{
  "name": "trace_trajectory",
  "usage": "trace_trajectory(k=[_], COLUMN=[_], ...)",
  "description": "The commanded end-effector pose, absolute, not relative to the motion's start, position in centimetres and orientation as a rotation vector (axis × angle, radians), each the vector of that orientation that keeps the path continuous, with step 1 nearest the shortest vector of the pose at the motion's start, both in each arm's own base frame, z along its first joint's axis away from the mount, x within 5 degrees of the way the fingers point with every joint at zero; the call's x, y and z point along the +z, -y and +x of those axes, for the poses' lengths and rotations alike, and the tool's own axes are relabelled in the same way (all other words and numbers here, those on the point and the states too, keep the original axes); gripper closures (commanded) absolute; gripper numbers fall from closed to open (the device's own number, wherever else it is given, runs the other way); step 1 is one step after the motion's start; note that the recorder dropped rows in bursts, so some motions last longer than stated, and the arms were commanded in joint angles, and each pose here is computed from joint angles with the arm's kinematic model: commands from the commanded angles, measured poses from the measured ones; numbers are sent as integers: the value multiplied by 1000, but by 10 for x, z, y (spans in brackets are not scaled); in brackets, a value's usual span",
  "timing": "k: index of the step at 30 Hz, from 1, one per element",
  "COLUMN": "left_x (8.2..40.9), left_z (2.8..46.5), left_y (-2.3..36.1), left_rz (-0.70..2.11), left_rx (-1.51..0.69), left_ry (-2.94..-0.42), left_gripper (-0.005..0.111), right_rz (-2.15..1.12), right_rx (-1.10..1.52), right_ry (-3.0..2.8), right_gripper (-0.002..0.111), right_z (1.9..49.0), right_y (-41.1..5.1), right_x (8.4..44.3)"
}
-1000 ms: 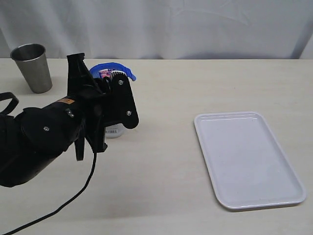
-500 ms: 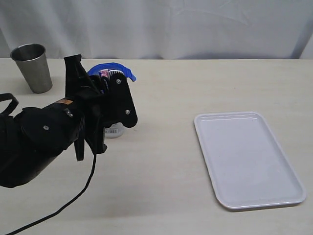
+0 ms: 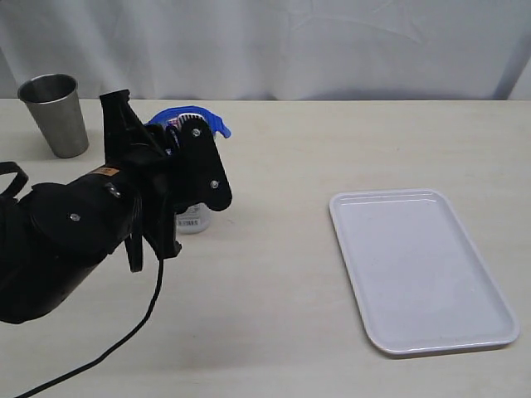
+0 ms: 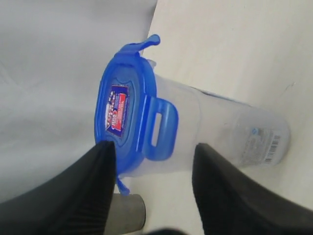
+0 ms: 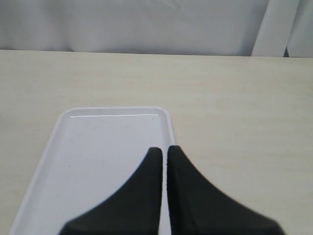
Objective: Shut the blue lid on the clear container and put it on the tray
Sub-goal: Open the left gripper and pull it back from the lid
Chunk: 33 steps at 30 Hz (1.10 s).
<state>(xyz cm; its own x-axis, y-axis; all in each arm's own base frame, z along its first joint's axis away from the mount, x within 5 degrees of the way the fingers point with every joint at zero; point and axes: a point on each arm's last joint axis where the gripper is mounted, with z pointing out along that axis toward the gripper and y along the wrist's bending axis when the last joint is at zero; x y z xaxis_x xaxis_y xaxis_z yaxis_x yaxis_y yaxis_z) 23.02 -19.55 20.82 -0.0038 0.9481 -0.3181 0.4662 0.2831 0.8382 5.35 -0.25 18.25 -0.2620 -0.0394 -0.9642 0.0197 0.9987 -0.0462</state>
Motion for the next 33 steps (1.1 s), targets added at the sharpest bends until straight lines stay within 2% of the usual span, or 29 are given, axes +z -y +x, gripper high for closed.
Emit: trace_trajectory(k=[1,10,12,15,17,18,21,26,27,30,33], left_x=[219,251,257,272,278,282,290,295,295,274,245], left_z=[227,212,211,208,211,213,240,262,267,279,273], left_y=[190,182,179,173,169,167,145,107,89,57,57], left_rz=[1285,1159,1111,999,947,921,725,701,694,612,713], left_rx=[648,455,443,383,338,305,21,-511,-641,-735,-691], left_ry=[-1630,-1666,-1671,-1679,-1700,-1717,-1864,-1762,-1716,-1762,-1771], left_gripper=[53,55,63,93,105,107,107,107,107,107,107], right_rz=[-19,-19,-19,-19,-19,-19,-19,-19,-19,-19,-19], right_rx=[-58,-58,-58,-58,-58,-58,-58,-58,-58,-58,-58], right_ry=[-1830,-1830,-1830,-1830,-1830,-1830,-1830,-1830,-1830,-1830,-1830], right_gripper=[104,104,104,104,104,104,104,104,104,104,104], right_z=[53,53,53,53,53,53,53,53,53,53,53], right_y=[2,2,2,2,2,2,2,2,2,2,2], right_x=[182,182,182,182,182,182,182,182,182,182,182])
